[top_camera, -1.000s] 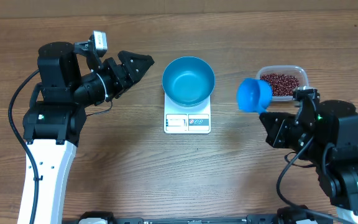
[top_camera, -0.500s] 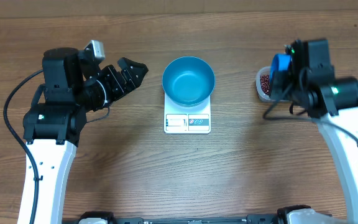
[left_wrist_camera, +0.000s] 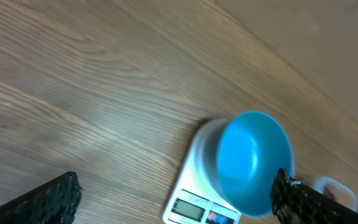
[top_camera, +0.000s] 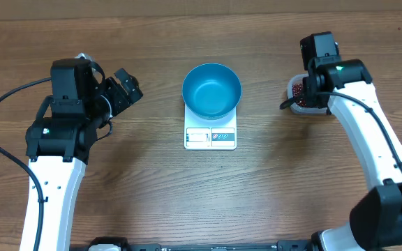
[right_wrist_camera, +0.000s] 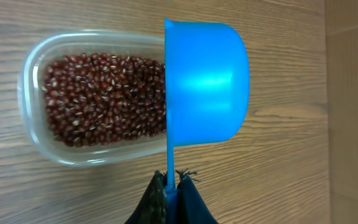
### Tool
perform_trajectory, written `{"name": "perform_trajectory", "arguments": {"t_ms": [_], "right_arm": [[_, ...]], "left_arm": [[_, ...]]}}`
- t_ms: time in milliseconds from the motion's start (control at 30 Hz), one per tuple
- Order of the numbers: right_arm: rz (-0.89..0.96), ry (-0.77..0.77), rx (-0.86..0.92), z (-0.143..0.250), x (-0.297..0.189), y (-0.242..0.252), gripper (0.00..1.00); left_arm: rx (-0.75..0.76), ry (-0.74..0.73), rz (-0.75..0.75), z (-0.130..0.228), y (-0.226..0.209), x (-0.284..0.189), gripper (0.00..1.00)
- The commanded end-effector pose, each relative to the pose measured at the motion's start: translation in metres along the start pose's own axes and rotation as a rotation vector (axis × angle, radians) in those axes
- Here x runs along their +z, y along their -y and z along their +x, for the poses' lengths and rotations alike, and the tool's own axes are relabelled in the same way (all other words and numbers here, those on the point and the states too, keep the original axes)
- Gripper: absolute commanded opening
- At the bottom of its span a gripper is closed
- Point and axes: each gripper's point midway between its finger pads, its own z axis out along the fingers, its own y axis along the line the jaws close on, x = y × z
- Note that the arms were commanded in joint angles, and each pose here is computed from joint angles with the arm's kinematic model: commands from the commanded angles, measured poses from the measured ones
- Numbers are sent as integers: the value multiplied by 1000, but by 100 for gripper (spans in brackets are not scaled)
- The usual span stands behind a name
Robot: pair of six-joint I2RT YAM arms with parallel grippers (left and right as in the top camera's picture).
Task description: Scoop item into bowl and weigh 150g on scale
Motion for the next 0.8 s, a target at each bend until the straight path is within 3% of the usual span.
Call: {"name": "perform_trajectory", "arguments": {"t_ms": [0,367,767], "right_arm": [[28,-10,-28,-7,9,0,4],[31,-36,-42,-10,28,-11,4],[55,42,44,-29,-17,20,4]], "left_arm": [[16,71,-70,-14,-13,-6,99],[15,67,-71,-14,-13,-5,99],[15,65,-68,-13,-12,-5,100]]}}
